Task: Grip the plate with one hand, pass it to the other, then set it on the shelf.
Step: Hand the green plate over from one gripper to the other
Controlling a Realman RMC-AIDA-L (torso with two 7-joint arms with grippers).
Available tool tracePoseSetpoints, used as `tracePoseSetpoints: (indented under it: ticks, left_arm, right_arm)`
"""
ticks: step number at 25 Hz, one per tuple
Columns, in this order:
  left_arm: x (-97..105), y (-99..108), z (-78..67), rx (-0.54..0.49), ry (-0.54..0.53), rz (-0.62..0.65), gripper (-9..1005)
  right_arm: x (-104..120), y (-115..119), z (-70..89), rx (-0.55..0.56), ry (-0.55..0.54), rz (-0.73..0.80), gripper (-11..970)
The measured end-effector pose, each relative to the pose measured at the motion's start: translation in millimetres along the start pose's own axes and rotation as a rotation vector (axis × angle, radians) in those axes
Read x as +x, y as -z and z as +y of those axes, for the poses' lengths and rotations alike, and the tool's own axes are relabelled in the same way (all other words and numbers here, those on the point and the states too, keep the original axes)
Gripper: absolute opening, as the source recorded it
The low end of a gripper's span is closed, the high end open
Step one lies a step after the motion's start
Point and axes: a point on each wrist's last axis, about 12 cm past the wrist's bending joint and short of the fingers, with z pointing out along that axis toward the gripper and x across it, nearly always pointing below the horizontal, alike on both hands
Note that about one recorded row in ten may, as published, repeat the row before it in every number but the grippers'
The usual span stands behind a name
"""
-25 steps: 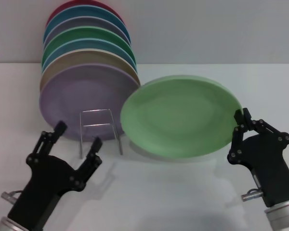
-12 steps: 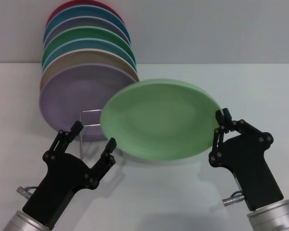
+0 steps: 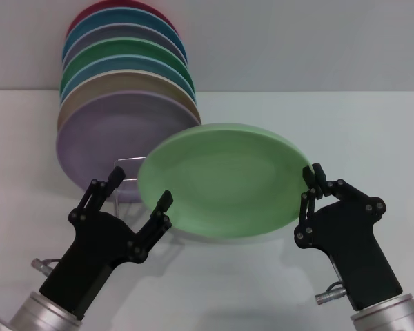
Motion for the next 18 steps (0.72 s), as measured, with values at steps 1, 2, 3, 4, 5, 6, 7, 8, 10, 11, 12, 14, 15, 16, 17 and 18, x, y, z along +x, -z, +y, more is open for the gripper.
tracePoseSetpoints:
  ticks: [1, 2, 3, 4, 5, 6, 7, 8, 10, 11, 12, 14, 15, 16, 17, 18]
  left_arm:
    - [0.2, -0.9, 0.1, 0.002, 0.0, 0.002, 810]
    - [0.7, -2.6, 0.2, 0.005, 0.0, 0.007, 810]
    - [0.7, -2.6, 0.2, 0.005, 0.0, 0.007, 810]
    - [1.3, -4.6, 0.9, 0.004, -0.001, 0.013, 809]
    - [1.5, -5.1, 1.4, 0.002, -0.001, 0.015, 809]
    - [1.7, -5.7, 1.7, 0.001, -0.001, 0.017, 809]
    - [1.9, -6.8, 2.2, -0.001, -0.001, 0.019, 809]
    - [2.1, -7.8, 2.4, 0.0, -0.001, 0.022, 803]
    - [3.0, -8.8, 2.5, 0.001, -0.001, 0.03, 792]
    - [3.7, -9.0, 2.7, 0.002, -0.002, 0.036, 787]
    - [4.7, -8.7, 3.1, 0.001, -0.003, 0.045, 781]
    - [5.8, -8.3, 3.5, 0.0, -0.005, 0.054, 712]
    - [6.1, -8.0, 3.4, 0.0, -0.004, 0.056, 678]
    - [6.2, -7.5, 3.2, -0.002, -0.003, 0.057, 643]
    - [6.2, -7.2, 3.0, -0.003, -0.001, 0.057, 609]
    - [6.2, -6.8, 2.9, -0.005, 0.0, 0.057, 574]
  right_arm:
    - [-0.2, -0.2, 0.4, -0.003, 0.0, -0.001, 18]
    - [-0.4, -0.5, 0.8, -0.006, 0.0, -0.003, 18]
    - [-0.4, -0.7, 0.8, -0.007, 0.0, -0.004, 18]
    - [-0.4, -0.9, 0.9, -0.008, 0.001, -0.005, 18]
    - [-0.3, -1.1, 0.8, -0.008, 0.002, -0.005, 18]
    - [-0.3, -1.4, 0.8, -0.01, 0.002, -0.006, 18]
    - [-0.3, -1.7, 0.8, -0.01, 0.003, -0.007, 18]
    - [-0.4, -2.0, 0.8, -0.011, 0.003, -0.008, 18]
    - [-0.4, -2.3, 0.8, -0.012, 0.002, -0.009, 18]
    - [-0.4, -2.5, 0.8, -0.012, 0.002, -0.009, 18]
    - [-0.5, -2.7, 0.8, -0.013, 0.002, -0.01, 18]
    - [-0.6, -3.2, 0.9, -0.014, 0.001, -0.012, 18]
    - [-0.6, -3.3, 0.9, -0.014, 0.001, -0.012, 18]
    - [-0.7, -3.4, 1.0, -0.014, 0.001, -0.012, 18]
    - [-0.8, -3.5, 1.0, -0.014, 0.0, -0.012, 18]
    - [-0.8, -3.5, 1.0, -0.015, -0.001, -0.012, 18]
